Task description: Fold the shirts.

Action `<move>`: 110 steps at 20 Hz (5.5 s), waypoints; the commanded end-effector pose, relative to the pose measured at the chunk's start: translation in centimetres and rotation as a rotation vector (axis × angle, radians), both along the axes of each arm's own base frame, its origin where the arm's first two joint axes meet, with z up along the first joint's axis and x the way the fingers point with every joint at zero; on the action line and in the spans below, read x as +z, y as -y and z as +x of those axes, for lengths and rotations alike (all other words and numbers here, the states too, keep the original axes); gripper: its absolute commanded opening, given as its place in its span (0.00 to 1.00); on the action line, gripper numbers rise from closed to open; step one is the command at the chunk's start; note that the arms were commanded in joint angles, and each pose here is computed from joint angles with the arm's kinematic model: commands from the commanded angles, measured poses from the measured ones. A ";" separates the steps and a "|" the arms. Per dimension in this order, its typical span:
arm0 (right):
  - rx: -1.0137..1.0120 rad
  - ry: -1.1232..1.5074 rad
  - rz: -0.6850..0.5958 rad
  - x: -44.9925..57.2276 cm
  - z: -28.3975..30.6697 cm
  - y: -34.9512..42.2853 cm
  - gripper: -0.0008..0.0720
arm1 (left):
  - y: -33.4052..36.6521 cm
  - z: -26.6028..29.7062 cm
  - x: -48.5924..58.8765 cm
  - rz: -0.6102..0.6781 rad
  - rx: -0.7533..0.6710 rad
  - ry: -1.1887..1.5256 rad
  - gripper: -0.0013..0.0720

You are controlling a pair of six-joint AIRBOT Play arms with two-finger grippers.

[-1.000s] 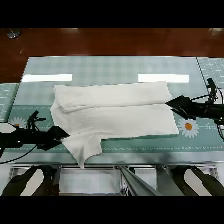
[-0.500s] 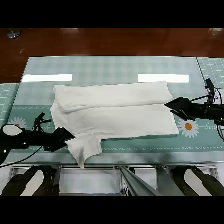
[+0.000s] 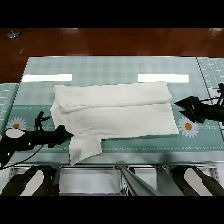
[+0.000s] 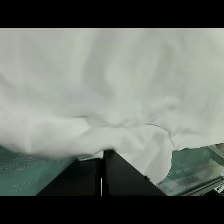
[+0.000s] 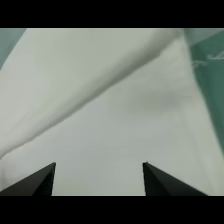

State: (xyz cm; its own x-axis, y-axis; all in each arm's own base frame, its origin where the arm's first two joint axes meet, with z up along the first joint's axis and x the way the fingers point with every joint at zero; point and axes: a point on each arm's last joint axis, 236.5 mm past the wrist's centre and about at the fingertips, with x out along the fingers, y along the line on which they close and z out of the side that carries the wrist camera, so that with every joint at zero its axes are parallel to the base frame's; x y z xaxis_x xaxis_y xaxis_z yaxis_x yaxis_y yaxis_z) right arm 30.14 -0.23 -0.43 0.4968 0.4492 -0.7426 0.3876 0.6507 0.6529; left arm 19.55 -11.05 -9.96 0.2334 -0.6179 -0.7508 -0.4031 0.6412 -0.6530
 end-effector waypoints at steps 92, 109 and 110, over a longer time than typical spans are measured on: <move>0.327 0.002 -0.138 4.7 6.8 -0.3 0.05 | 16.2 18.2 12.8 0.225 -0.562 0.606 0.05; 0.206 0.291 -0.113 14.8 0.4 -4.1 0.05 | 45.9 8.4 5.2 -0.058 -0.869 0.378 0.05; 0.207 0.287 -0.118 14.7 0.4 -4.0 0.05 | 45.3 9.6 6.4 -0.064 -0.858 0.384 0.05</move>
State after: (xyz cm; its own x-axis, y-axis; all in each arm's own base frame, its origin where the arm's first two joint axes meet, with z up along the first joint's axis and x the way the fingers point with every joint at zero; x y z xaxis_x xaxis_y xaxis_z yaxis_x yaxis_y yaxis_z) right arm 30.52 3.55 13.79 0.5896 0.4765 -0.6522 0.0604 0.7792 0.6239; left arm 29.74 -55.30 -5.36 -0.0499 -0.7098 -0.7026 0.4473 0.6131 -0.6512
